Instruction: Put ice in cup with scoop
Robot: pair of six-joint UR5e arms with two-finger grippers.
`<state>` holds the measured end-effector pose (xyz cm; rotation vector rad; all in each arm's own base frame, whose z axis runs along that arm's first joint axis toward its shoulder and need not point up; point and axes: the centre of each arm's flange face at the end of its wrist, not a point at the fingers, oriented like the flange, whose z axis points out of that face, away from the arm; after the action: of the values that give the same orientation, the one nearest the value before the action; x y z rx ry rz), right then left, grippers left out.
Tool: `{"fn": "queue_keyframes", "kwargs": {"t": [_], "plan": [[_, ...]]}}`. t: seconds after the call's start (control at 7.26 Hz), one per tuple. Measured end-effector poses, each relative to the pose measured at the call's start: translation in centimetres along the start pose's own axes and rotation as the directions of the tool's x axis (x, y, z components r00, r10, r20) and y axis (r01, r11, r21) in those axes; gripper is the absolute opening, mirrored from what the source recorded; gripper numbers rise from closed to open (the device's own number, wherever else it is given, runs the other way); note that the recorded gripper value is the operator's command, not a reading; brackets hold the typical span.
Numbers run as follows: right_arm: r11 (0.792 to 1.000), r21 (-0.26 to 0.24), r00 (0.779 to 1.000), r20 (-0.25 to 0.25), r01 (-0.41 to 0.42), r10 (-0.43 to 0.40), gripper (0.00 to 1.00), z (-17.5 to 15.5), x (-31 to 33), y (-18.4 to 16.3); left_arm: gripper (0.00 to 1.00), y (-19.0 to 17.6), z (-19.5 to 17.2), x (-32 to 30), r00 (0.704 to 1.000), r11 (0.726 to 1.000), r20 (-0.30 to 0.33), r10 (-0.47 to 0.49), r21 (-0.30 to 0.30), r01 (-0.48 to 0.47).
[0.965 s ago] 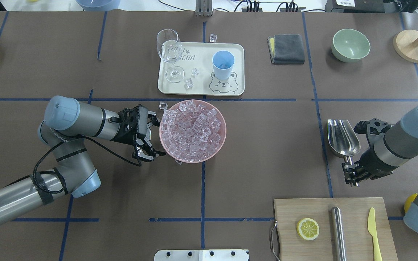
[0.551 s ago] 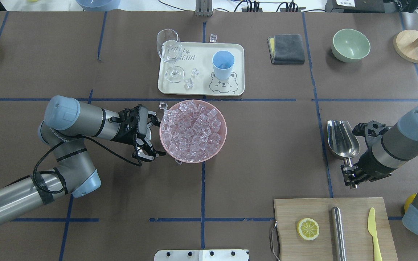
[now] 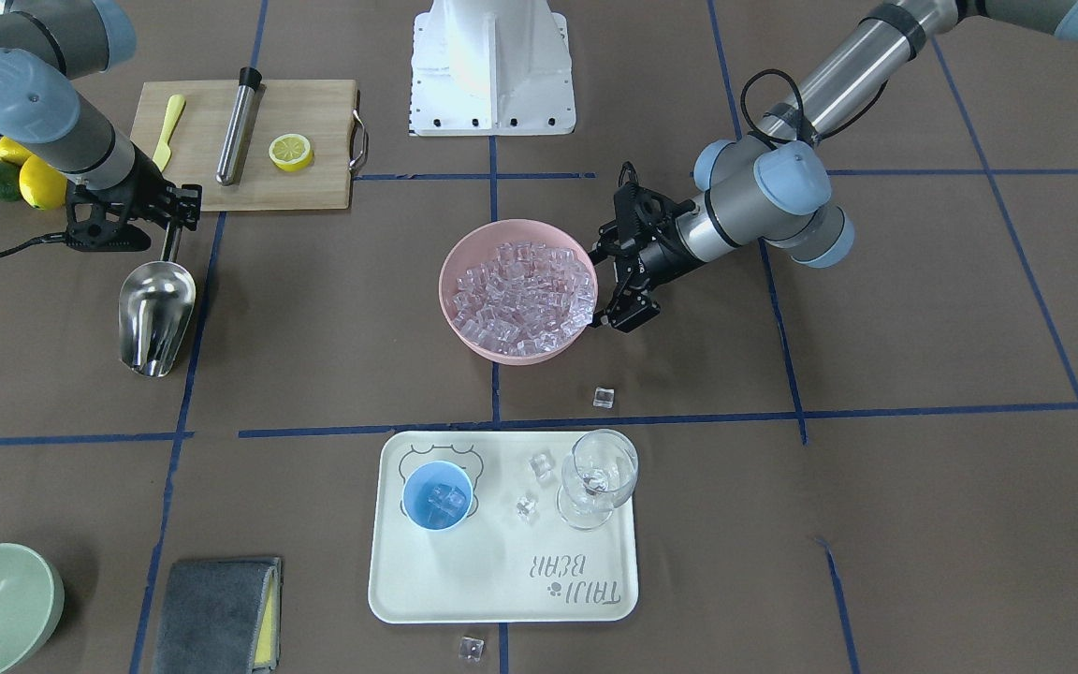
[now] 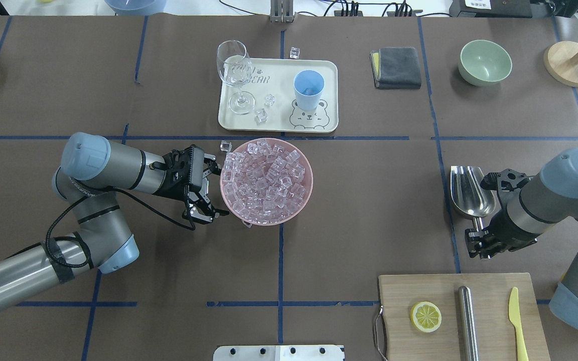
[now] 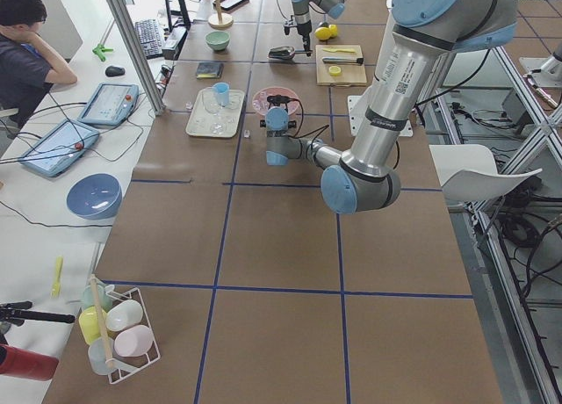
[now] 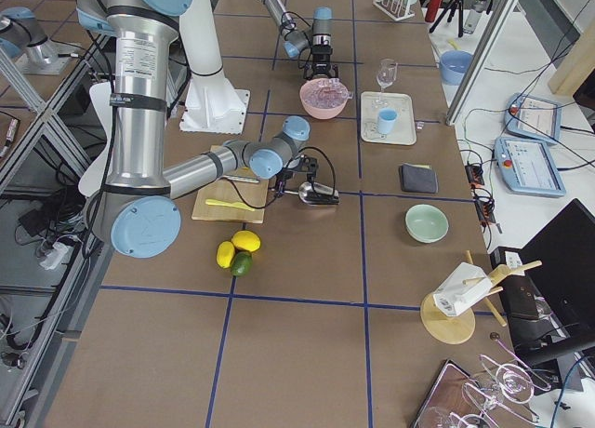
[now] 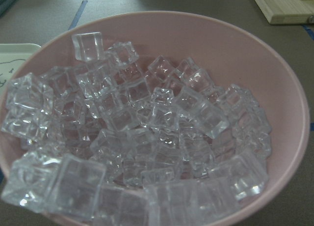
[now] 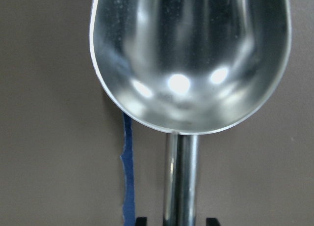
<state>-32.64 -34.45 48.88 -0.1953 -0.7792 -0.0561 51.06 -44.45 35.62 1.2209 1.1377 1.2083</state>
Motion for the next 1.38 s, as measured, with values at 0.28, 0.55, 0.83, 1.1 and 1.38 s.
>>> {"fn": "queue_keyframes", "kwargs": {"t": [0.28,0.55,0.83,1.1,1.38], "plan": [[0.998,0.053,0.999,0.029,-0.014,0.012,1.00,-2.9,0.3,-1.0,1.00,0.0,-0.1,0.0,1.000,1.000,0.001,-0.001,0.000,0.001],[0.990,0.138,0.998,0.051,-0.032,0.025,1.00,-6.6,1.7,-3.3,1.00,0.0,-0.2,0.0,1.000,1.000,0.002,0.000,0.002,0.000],[0.975,0.211,0.997,0.024,0.068,-0.075,1.00,-10.2,4.9,-6.0,1.00,-0.2,-0.4,-0.1,1.000,1.000,0.004,0.000,0.005,0.000],[0.959,0.223,0.984,-0.068,0.177,-0.166,1.00,-13.8,10.1,-8.2,1.00,-0.1,-0.5,-0.1,1.000,1.000,0.006,-0.003,0.004,0.003],[0.945,0.202,0.962,-0.153,0.255,-0.227,1.00,-18.1,17.2,-9.2,1.00,0.0,-0.6,-0.2,1.000,1.000,0.008,-0.005,0.002,0.005]]}}
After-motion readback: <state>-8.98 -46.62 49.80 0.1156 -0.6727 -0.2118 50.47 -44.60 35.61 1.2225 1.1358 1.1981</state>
